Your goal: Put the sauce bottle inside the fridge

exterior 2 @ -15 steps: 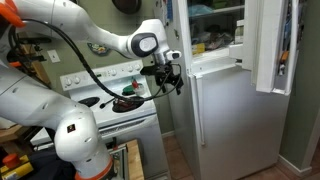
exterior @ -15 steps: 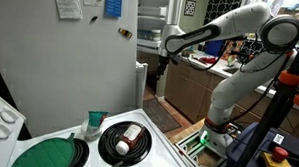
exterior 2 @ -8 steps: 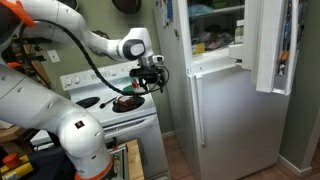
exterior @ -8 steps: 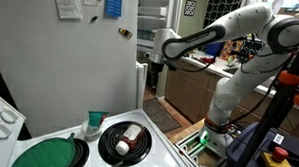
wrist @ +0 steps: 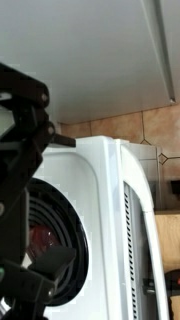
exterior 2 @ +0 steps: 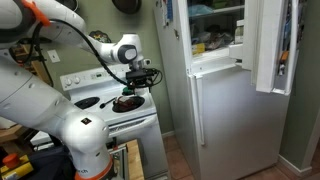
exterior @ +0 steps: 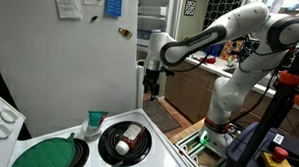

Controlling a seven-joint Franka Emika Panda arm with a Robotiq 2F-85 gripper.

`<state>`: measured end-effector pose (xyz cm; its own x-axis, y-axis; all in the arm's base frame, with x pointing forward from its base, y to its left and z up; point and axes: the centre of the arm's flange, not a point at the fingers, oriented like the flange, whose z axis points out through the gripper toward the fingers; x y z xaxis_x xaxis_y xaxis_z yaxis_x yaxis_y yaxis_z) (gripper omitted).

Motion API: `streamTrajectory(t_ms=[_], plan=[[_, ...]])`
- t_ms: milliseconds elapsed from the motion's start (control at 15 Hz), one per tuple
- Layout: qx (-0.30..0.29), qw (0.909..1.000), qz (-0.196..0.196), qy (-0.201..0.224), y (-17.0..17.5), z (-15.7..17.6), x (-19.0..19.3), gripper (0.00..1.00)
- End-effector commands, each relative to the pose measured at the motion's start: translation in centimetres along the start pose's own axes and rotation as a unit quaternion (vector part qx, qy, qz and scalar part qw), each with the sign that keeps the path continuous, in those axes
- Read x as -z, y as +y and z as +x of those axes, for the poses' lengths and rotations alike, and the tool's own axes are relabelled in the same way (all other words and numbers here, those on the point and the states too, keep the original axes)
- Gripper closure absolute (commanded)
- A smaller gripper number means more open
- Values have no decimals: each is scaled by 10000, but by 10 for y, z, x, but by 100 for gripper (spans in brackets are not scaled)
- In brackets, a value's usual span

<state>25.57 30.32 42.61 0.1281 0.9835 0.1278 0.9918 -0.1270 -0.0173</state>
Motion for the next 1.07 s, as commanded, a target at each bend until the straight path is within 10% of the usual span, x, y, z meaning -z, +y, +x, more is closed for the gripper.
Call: streamTrajectory(t_ms=[0, 533, 1000], plan=[[260, 9996, 47, 6, -4, 4, -3, 0], [873, 9958, 215, 170, -7, 19, -11, 0], [2561, 9584, 633, 1087, -42, 83, -33, 0]])
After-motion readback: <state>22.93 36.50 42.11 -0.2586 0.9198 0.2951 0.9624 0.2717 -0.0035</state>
